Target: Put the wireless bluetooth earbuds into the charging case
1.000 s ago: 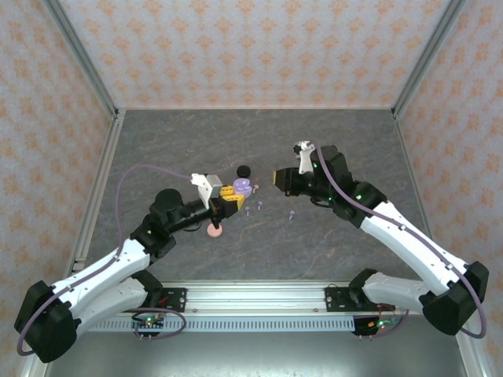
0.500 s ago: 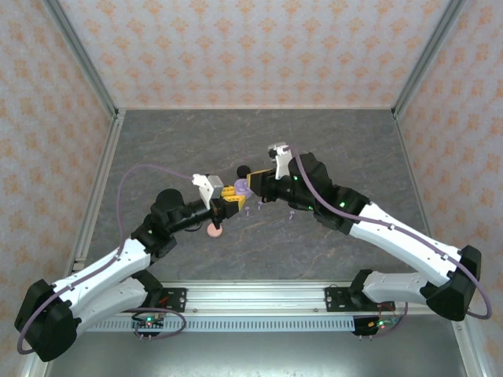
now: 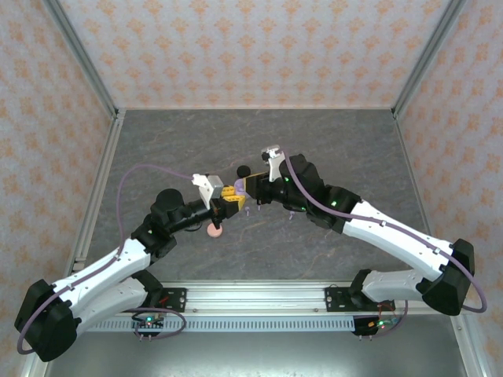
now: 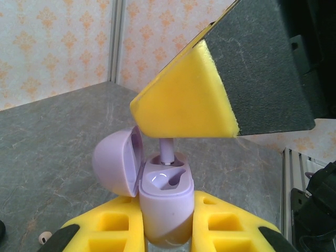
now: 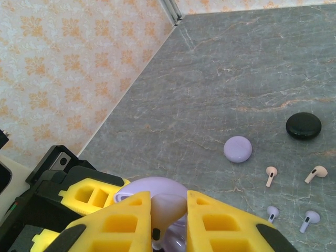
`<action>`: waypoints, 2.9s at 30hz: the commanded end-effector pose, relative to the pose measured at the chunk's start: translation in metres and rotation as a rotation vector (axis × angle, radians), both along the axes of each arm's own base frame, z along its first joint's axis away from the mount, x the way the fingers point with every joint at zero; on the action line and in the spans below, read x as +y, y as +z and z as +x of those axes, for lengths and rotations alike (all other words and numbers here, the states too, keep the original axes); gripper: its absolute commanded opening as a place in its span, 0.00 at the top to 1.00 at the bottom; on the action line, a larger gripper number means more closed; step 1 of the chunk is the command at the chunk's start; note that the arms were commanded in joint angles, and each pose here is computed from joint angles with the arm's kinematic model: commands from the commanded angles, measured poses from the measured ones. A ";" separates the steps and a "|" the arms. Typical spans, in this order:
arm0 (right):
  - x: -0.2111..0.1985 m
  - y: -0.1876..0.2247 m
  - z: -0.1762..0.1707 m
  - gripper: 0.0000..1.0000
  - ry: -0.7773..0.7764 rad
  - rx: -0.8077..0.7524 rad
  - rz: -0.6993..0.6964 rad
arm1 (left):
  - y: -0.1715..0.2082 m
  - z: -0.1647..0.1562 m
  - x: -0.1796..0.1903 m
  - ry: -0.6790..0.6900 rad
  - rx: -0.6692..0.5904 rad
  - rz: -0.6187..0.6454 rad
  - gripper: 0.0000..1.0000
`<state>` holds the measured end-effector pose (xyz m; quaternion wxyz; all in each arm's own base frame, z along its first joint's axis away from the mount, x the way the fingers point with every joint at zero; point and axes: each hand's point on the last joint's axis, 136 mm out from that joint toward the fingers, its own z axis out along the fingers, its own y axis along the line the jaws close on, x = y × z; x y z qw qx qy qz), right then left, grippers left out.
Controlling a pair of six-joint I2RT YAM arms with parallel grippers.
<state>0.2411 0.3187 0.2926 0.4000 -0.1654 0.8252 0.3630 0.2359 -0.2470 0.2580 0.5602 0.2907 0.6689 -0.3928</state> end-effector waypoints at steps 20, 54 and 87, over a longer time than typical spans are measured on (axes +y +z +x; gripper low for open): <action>0.015 -0.001 -0.016 0.80 0.097 0.076 0.008 | 0.032 -0.003 -0.002 -0.014 -0.094 -0.046 1.00; -0.153 -0.112 0.025 0.19 -0.442 0.368 -0.337 | 0.033 -0.008 0.002 -0.009 -0.104 -0.039 1.00; -0.130 -0.274 0.052 0.63 -0.387 0.755 -0.628 | 0.030 -0.010 0.007 0.010 -0.105 -0.012 1.00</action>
